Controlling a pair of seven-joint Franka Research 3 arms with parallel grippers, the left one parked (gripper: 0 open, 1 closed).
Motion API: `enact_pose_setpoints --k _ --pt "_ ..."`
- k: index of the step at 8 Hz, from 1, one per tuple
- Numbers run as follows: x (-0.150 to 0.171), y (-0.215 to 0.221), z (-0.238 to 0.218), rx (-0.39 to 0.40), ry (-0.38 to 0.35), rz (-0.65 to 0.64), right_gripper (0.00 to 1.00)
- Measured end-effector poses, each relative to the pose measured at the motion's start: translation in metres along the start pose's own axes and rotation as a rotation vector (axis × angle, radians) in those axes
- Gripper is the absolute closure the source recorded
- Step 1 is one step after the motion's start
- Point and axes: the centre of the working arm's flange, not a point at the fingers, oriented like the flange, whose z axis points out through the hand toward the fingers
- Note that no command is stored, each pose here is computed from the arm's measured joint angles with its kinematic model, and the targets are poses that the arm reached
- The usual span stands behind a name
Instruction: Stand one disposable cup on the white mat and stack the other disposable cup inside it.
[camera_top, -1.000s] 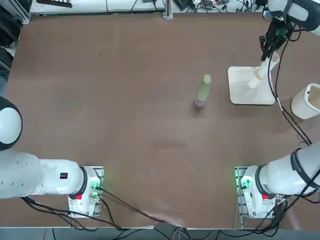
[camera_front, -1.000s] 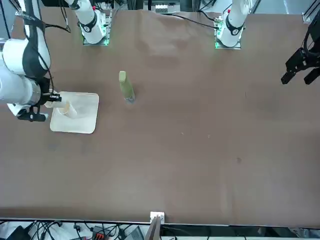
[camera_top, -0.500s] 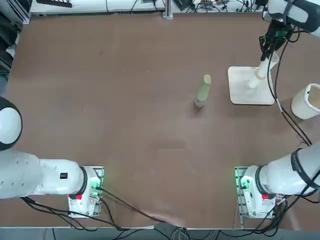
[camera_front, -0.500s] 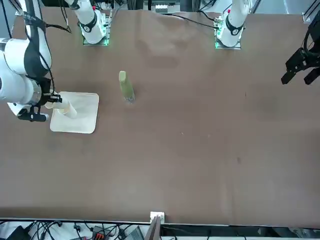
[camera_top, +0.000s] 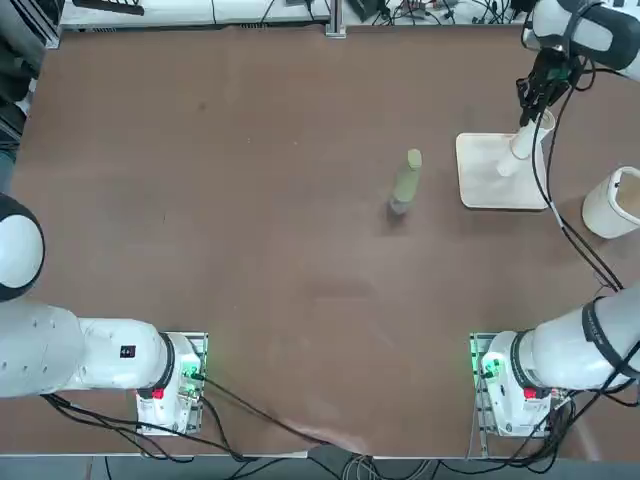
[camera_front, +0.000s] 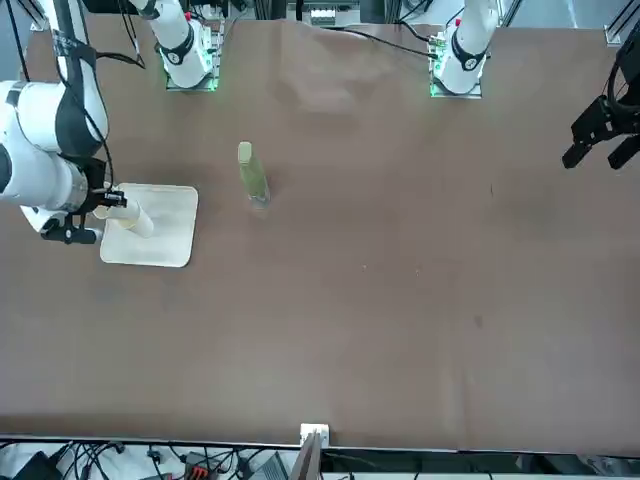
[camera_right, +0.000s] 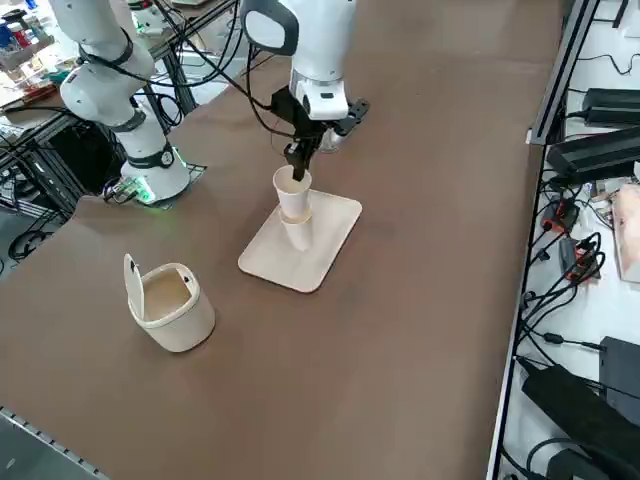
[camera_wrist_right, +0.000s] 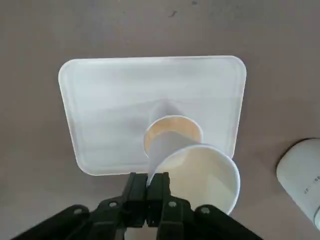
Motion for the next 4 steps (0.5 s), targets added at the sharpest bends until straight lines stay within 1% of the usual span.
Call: enact_pose_setpoints --k 3,4 --pt "-0.0012 0.0012 0.0098 -0.001 -0.005 0.001 0.97" --pt "-0.0016 0.0021 0.0119 -0.004 -0.007 0.001 0.96"
